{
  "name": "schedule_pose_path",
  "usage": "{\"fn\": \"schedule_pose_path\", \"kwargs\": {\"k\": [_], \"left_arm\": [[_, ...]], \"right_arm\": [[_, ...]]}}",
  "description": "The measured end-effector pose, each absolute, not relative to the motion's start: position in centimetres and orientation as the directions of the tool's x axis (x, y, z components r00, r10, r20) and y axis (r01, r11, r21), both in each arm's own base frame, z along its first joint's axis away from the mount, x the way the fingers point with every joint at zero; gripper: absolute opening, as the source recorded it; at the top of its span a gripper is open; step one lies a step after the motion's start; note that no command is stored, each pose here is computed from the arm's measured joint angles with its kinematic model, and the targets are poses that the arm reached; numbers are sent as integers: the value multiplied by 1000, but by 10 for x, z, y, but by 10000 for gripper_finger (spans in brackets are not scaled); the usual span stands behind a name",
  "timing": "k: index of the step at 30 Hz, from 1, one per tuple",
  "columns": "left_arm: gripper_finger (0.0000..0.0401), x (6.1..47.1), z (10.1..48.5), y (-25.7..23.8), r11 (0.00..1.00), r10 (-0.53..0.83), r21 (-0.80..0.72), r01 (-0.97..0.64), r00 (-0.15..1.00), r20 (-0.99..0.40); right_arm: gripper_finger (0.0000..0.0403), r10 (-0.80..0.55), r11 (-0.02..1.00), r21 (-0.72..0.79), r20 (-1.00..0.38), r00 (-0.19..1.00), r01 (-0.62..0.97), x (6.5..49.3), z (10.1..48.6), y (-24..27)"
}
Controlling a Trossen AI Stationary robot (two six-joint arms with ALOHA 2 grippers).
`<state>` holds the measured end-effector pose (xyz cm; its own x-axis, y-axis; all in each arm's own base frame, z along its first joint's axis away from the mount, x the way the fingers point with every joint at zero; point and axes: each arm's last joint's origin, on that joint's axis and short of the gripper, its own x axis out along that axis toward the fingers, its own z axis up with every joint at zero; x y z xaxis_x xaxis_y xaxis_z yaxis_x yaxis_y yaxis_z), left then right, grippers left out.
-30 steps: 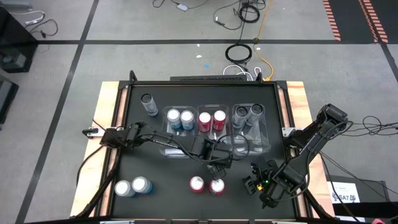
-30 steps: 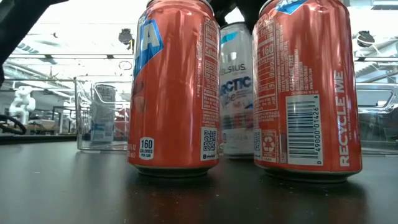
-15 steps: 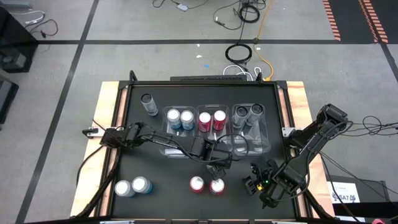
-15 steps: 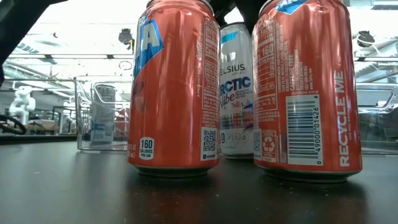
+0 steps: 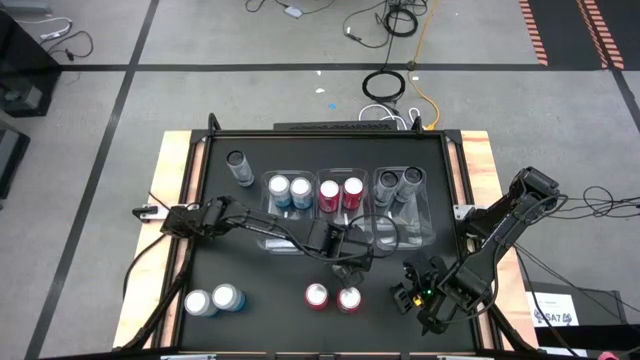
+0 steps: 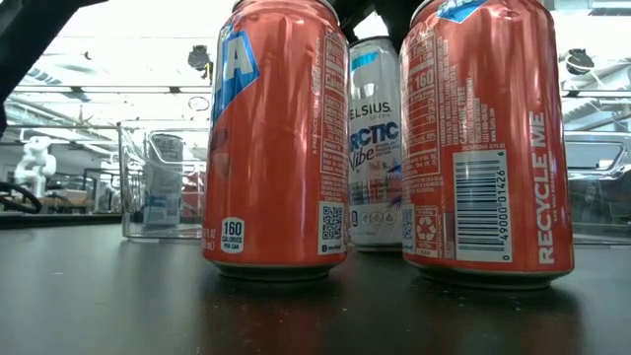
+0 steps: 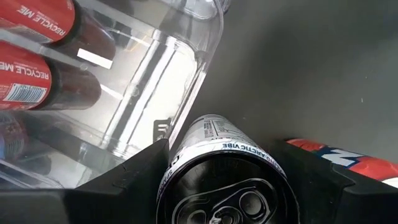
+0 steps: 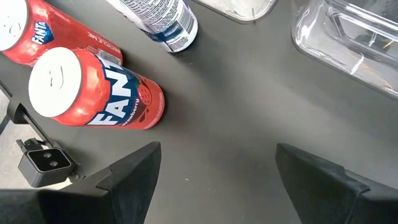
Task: Sort soda cans
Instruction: Put the white-blue soda can into the right transparent bin
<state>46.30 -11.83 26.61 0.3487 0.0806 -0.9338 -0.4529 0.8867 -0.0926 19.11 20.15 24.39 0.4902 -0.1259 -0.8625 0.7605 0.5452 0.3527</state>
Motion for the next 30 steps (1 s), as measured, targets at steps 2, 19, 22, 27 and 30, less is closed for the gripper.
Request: {"fn": "schedule_pose_path", "kwargs": {"k": [2, 19, 22, 27, 30], "left_arm": [[281, 463, 266, -118, 885, 80, -94, -456, 349, -934], [383, 458, 281, -114, 878, -58, -212, -429, 344, -937], [384, 450, 301, -112, 879, -64, -234, -416, 384, -921], [384, 435, 335, -107, 899, -76, -261, -351, 462, -884], [384, 422, 358, -104, 925, -86, -256, -281, 501, -861]], "right_arm": [[310, -126, 545, 353, -863, 490, 761, 191, 244, 202], [310, -128, 545, 356, -860, 494, 759, 191, 244, 202], [310, -125, 554, 359, -857, 501, 752, 192, 248, 202], [310, -146, 607, 383, -807, 571, 697, 198, 272, 205], [310, -170, 639, 400, -760, 627, 658, 204, 290, 203]]}}
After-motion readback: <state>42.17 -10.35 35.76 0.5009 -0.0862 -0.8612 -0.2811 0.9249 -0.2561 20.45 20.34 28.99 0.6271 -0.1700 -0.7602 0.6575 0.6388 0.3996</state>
